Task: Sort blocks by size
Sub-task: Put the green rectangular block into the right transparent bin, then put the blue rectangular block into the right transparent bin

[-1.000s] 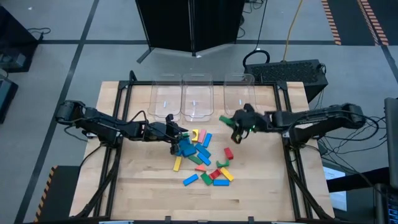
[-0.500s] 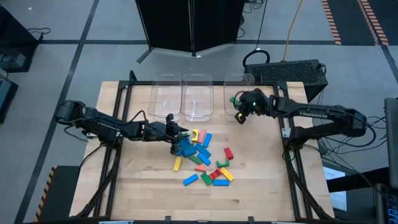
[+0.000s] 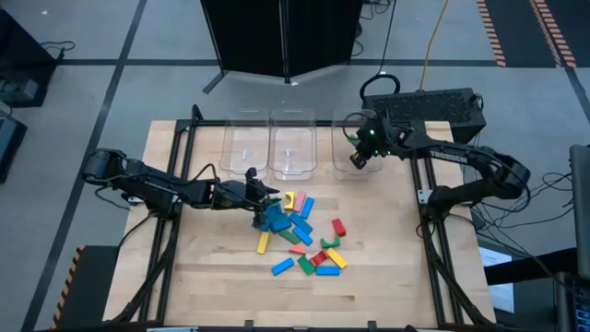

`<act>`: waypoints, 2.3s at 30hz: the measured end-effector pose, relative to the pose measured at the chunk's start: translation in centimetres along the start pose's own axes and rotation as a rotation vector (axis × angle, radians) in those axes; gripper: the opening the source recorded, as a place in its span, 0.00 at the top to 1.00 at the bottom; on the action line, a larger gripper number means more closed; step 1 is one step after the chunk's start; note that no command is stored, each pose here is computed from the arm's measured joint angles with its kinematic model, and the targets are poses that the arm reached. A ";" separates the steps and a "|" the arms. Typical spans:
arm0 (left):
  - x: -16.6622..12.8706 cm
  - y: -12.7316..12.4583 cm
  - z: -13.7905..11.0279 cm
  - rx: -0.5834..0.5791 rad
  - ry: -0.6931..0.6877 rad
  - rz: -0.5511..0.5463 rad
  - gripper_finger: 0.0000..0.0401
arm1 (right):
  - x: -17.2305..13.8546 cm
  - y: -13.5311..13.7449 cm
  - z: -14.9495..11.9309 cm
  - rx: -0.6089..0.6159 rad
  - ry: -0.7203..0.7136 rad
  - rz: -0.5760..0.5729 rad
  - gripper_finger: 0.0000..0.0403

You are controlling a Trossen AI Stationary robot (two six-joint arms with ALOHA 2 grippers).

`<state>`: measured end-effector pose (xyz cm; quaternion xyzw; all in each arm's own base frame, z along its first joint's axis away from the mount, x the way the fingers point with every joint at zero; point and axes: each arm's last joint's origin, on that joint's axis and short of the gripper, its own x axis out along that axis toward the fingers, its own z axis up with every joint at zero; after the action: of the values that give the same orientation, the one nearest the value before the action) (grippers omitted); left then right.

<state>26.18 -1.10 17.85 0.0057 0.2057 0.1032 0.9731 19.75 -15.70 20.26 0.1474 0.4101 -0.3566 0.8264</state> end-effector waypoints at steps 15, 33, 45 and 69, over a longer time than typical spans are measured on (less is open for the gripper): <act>0.0 0.0 0.1 -0.001 -0.004 0.000 0.69 | 6.3 -0.9 2.9 -0.053 0.223 0.008 0.73; 0.0 0.0 0.1 -0.003 -0.004 0.000 0.69 | 7.9 -0.7 2.4 -0.084 0.282 0.007 0.57; 0.0 0.1 0.0 -0.003 0.000 0.024 0.69 | 3.3 -0.2 3.9 -0.108 0.156 0.021 0.53; 0.0 0.2 0.0 0.001 0.004 0.072 0.69 | -6.1 12.6 2.1 -0.691 -0.133 0.346 0.53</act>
<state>26.12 -0.89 17.83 0.0132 0.2075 0.1383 0.9683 27.44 -5.14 25.70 -0.0960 0.4206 -0.0616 0.9001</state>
